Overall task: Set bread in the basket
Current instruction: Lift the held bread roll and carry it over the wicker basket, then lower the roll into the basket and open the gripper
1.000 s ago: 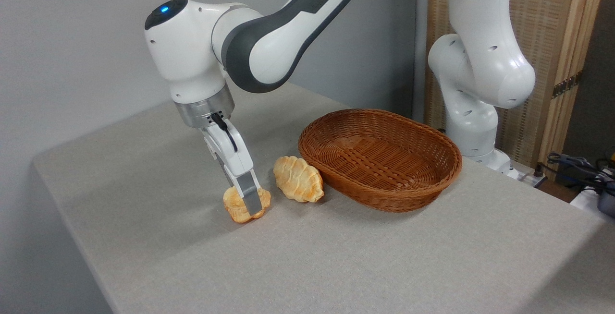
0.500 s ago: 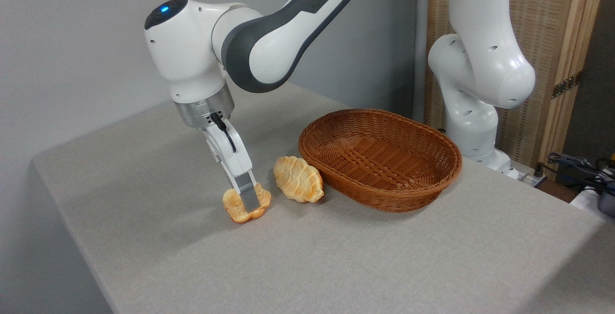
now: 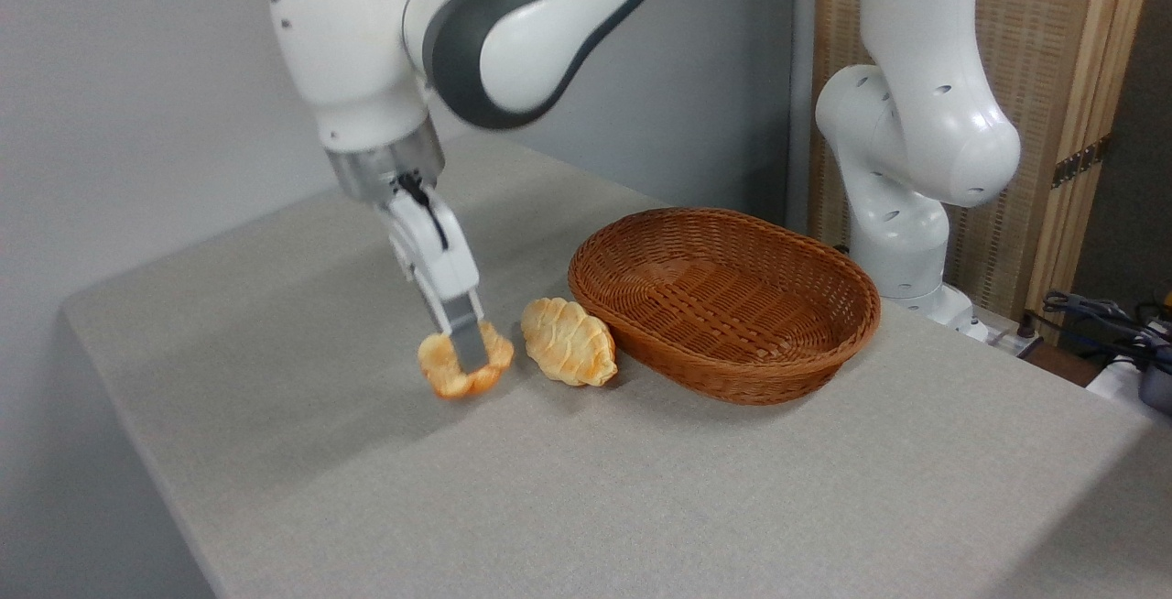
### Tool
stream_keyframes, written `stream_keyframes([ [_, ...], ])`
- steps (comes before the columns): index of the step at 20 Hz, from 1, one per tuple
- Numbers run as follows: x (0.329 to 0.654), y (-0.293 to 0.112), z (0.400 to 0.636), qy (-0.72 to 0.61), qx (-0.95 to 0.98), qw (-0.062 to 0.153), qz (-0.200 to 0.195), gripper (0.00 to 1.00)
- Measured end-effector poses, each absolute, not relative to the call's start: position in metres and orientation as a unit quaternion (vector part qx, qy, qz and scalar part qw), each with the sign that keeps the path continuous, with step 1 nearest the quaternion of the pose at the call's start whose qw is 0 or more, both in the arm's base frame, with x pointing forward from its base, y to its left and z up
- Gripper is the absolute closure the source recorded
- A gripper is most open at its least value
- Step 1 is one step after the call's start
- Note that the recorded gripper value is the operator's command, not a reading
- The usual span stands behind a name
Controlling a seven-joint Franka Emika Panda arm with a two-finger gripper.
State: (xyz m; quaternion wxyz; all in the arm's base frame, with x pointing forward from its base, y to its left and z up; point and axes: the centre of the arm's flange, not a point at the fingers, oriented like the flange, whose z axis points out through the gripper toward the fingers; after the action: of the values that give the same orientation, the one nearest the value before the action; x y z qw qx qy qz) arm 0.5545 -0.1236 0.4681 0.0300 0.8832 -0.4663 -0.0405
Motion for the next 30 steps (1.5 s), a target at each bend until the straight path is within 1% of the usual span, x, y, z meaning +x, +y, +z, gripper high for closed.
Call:
stream_keyframes([
  [5, 0.53, -0.117, 0.507, -0.467, 0.882, 0.037, -0.057, 0.55],
  [7, 0.519, -0.115, 0.515, -0.473, 0.877, 0.043, -0.074, 0.55],
  [8, 0.515, -0.114, 0.517, -0.477, 0.874, 0.045, -0.081, 0.53],
  [11, 0.496, -0.111, 0.522, -0.501, 0.854, 0.063, -0.123, 0.53],
  [14, 0.482, -0.109, 0.524, -0.521, 0.836, 0.078, -0.155, 0.5],
  [15, 0.475, -0.108, 0.524, -0.529, 0.828, 0.085, -0.168, 0.5],
  [17, 0.464, -0.107, 0.522, -0.54, 0.815, 0.094, -0.185, 0.36],
  [18, 0.461, -0.107, 0.52, -0.544, 0.811, 0.097, -0.191, 0.17],
  [19, 0.453, -0.107, 0.515, -0.552, 0.802, 0.104, -0.203, 0.03],
  [20, 0.44, -0.111, 0.503, -0.562, 0.789, 0.112, -0.221, 0.0],
  [21, 0.434, -0.115, 0.495, -0.567, 0.782, 0.115, -0.231, 0.0],
  [24, 0.417, -0.132, 0.472, -0.582, 0.761, 0.12, -0.26, 0.0],
  [26, 0.411, -0.14, 0.466, -0.589, 0.753, 0.12, -0.269, 0.0],
  [30, 0.409, -0.143, 0.464, -0.592, 0.75, 0.119, -0.271, 0.0],
])
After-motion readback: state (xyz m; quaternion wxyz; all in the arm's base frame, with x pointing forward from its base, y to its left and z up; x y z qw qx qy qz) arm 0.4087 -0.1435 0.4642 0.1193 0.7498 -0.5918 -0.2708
